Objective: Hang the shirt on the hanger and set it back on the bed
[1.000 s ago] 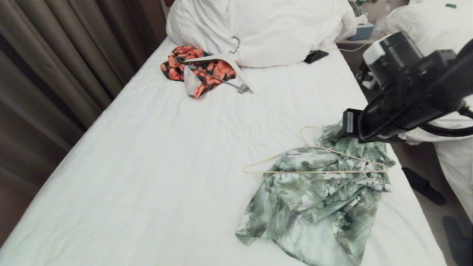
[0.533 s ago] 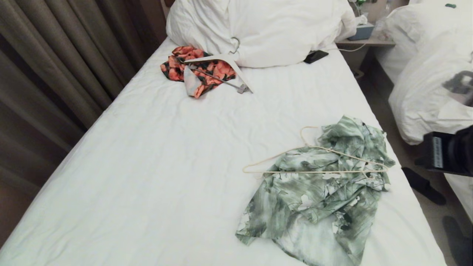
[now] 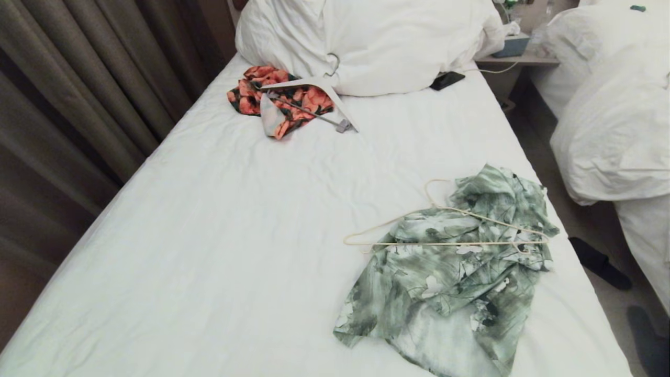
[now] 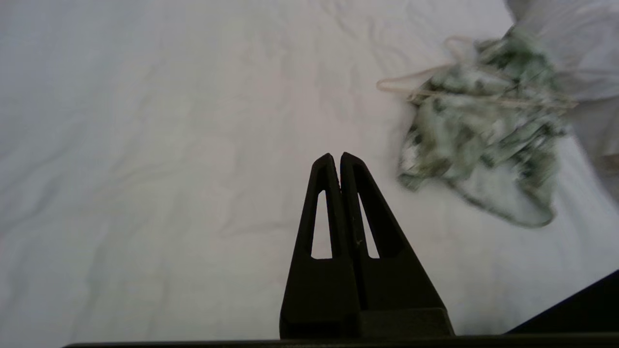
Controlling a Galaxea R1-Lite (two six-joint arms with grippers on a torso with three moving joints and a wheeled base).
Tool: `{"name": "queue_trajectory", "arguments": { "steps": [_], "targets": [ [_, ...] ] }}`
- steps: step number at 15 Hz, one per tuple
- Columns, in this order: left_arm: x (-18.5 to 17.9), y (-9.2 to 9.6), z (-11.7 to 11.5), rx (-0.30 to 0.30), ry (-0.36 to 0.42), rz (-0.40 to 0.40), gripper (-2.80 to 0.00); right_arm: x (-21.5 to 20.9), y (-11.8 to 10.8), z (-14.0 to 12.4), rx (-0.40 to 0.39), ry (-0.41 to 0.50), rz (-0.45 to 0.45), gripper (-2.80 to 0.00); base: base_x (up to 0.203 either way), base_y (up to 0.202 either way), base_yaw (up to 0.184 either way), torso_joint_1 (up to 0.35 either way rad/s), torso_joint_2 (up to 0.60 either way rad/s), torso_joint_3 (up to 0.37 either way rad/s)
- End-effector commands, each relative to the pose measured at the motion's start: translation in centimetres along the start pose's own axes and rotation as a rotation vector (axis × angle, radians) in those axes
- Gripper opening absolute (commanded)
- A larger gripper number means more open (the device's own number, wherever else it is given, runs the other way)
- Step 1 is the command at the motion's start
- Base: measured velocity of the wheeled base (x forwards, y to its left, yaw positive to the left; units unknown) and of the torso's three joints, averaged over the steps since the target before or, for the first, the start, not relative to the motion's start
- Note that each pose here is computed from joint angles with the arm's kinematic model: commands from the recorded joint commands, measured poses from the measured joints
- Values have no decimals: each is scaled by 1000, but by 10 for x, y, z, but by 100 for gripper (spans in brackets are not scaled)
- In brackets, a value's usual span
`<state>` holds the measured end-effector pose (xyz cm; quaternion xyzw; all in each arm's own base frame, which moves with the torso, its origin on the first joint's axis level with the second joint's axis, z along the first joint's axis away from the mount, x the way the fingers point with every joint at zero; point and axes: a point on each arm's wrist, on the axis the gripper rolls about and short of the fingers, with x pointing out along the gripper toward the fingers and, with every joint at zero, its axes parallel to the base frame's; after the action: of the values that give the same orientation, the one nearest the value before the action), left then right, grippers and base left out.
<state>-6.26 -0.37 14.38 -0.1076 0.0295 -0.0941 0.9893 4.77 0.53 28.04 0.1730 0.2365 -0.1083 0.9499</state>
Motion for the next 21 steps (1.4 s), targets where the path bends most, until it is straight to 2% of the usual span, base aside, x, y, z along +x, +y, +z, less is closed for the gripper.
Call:
{"name": "queue_trajectory", "arguments": {
  "steps": [1, 4, 6, 9, 10, 11, 13, 14, 16, 18, 20, 21],
  "targets": [
    [2, 5, -15, 24, -4, 42, -280, -29, -26, -22, 65, -103, 15, -280, 0, 0, 0, 0, 0, 0],
    [12, 9, -25, 63, -11, 45, -280, -43, -53, -65, 114, -184, -9, -280, 0, 0, 0, 0, 0, 0],
    [25, 16, -42, 125, 10, 72, -280, -42, -65, -94, 108, -199, -21, -280, 0, 0, 0, 0, 0, 0],
    [33, 21, -54, 174, 3, 106, -280, -45, -70, -126, 61, -220, 88, -280, 0, 0, 0, 0, 0, 0],
    [33, 21, -54, 177, 3, 108, -280, -44, -70, -137, 5, -215, 181, -280, 0, 0, 0, 0, 0, 0],
    [33, 21, -54, 186, 4, 110, -280, -42, -71, -145, -42, -223, 232, -280, 0, 0, 0, 0, 0, 0],
    [34, 22, -55, 265, 7, 167, -280, -39, -73, -158, -94, -245, 312, -280, 0, 0, 0, 0, 0, 0],
    [34, 23, -55, 309, 6, 194, -280, -31, -76, -168, -150, -250, 331, -280, 0, 0, 0, 0, 0, 0],
    [35, 23, -55, 314, -10, 199, -280, -10, -78, -180, -266, -292, 321, -280, 0, 0, 0, 0, 0, 0],
    [36, 24, -60, 308, 14, 192, -280, 8, -77, -182, -325, -391, 301, -280, 0, 0, 0, 0, 0, 0],
    [36, 25, -61, 304, 22, 184, -280, 28, -80, -192, -442, -426, 245, -280, 0, 0, 0, 0, 0, 0],
    [36, 25, -61, 304, 22, 184, -280, 33, -80, -194, -470, -462, 221, -280, 0, 0, 0, 0, 0, 0]
  ]
}}
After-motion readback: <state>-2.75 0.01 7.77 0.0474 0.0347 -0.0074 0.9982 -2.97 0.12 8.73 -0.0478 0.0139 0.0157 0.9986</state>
